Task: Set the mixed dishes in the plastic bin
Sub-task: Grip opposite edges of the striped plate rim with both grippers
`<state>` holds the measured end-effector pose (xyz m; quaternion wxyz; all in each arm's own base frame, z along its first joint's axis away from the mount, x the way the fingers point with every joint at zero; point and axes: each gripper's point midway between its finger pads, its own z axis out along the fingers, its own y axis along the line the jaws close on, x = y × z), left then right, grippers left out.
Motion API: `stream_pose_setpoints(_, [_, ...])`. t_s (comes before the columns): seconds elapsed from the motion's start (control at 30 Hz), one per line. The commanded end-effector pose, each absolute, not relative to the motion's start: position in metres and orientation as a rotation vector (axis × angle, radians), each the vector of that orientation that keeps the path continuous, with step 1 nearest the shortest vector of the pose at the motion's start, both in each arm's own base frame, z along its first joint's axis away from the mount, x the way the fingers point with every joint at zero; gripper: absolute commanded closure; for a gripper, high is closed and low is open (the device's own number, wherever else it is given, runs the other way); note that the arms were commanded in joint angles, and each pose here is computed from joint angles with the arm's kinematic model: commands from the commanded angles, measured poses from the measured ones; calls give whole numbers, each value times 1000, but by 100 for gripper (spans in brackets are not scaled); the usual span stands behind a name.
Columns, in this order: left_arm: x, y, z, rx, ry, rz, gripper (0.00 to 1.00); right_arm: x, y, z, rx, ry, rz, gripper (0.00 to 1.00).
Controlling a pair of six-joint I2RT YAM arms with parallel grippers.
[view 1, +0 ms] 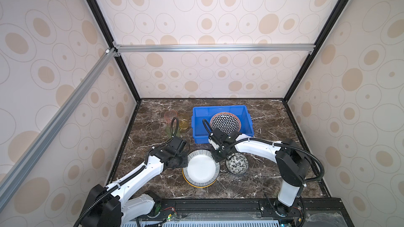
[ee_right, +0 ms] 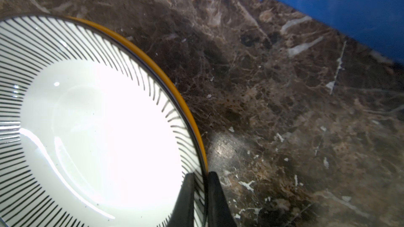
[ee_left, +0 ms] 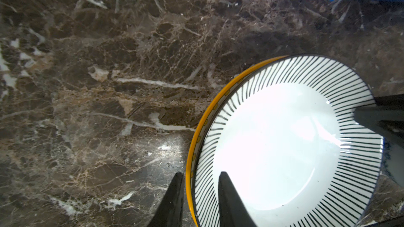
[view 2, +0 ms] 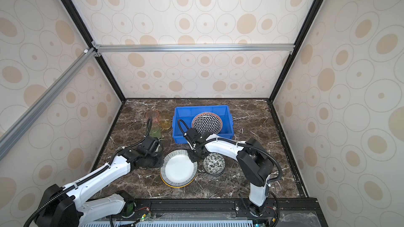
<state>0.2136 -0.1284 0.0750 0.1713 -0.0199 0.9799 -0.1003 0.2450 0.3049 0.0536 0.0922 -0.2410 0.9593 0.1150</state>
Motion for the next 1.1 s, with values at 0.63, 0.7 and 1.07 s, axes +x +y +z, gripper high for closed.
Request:
stream_pose_setpoints(0.63, [203, -124, 58, -139, 2825, -271, 71, 235, 306, 34, -698, 2889, 346, 98])
stream_pose_setpoints(0.7, [203, -124, 58, -141, 2823, -273, 71, 234, 308, 33, -698, 2893, 363, 99])
stream_pose_setpoints(1.07, [201, -123, 60, -145, 2826, -273, 71, 232, 310, 36, -724, 2890, 385, 98])
